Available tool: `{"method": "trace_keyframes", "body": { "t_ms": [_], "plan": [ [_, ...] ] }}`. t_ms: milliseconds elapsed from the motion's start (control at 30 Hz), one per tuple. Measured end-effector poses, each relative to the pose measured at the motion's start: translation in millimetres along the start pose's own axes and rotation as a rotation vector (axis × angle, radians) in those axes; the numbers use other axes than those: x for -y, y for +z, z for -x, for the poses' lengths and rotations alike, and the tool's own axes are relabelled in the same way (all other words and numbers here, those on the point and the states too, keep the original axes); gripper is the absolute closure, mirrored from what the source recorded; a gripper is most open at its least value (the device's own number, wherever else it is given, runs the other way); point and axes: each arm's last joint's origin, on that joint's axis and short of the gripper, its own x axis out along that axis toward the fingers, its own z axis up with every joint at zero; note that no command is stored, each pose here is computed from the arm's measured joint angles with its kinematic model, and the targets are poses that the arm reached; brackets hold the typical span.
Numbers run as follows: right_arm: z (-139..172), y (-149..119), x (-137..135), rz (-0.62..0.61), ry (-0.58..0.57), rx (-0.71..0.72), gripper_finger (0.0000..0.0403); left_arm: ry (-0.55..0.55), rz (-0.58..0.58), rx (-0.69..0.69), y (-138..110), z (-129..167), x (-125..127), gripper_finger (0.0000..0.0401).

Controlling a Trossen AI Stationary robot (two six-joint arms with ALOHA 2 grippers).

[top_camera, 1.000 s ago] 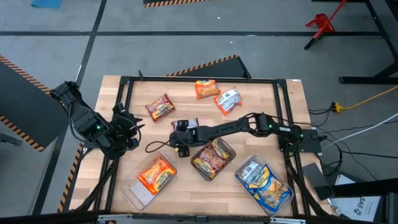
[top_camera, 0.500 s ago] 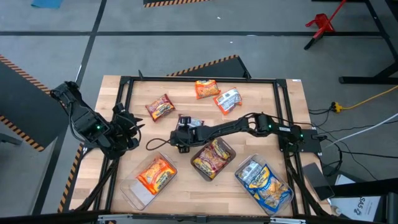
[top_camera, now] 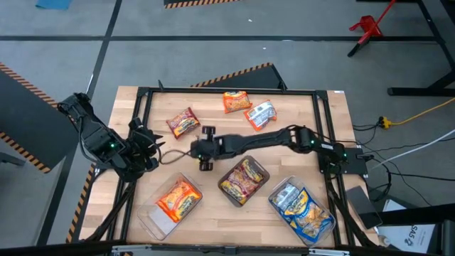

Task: Sort Maruchan noodles
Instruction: Put the red noodle pack into the black bin

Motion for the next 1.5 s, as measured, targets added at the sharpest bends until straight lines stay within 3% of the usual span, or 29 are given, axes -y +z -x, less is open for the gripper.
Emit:
{"method": "trace_keyframes", "body": {
  "t_ms": [267, 433, 533, 667, 833, 967, 1100, 1267, 1500],
  "plan": [
    [60.2, 16.6, 48.3, -0.179, 0.168, 0.061, 0.0403, -0.002, -0.004, -0.003, -0.1, 0.0, 0.2, 0.0303],
    [92.2, 18.4, 53.3, -0.162, 0.192, 0.064, 0.0403, 0.002, -0.028, 0.004, 0.0, 0.0, 0.0, 0.0303],
    [95.4, 13.3, 50.1, -0.114, 0.212, 0.013, 0.0393, 0.022, -0.026, 0.04, 1.2, 0.0, -0.3, 0.0303],
    [69.1, 1.5, 29.5, -0.024, 0.27, -0.042, 0.0339, 0.036, -0.026, 0.066, 1.9, 0.1, -0.8, 0.0303],
    [29.7, -13.6, 10.5, -0.014, 0.317, -0.071, 0.0205, 0.026, -0.016, 0.055, 1.8, 0.1, -0.2, 0.0303],
    [3.4, -23.5, 25.9, -0.061, 0.285, -0.101, 0.0092, 0.019, -0.011, 0.047, 1.7, 0.0, 0.3, 0.0303],
    [-10.9, -28.3, 49.0, -0.157, 0.336, -0.101, 0.0022, 0.017, -0.009, 0.047, 1.7, 0.1, 0.4, 0.0303],
    [-38.4, -44.1, 52.6, -0.249, 0.535, -0.155, 0.0011, 0.017, -0.008, 0.044, 1.7, 0.0, 0.4, 0.0303],
    [-63.0, -54.9, 41.6, -0.241, 0.588, -0.173, 0.0021, 0.016, -0.01, 0.041, 1.5, -0.1, 0.3, 0.0303]
  ]
}}
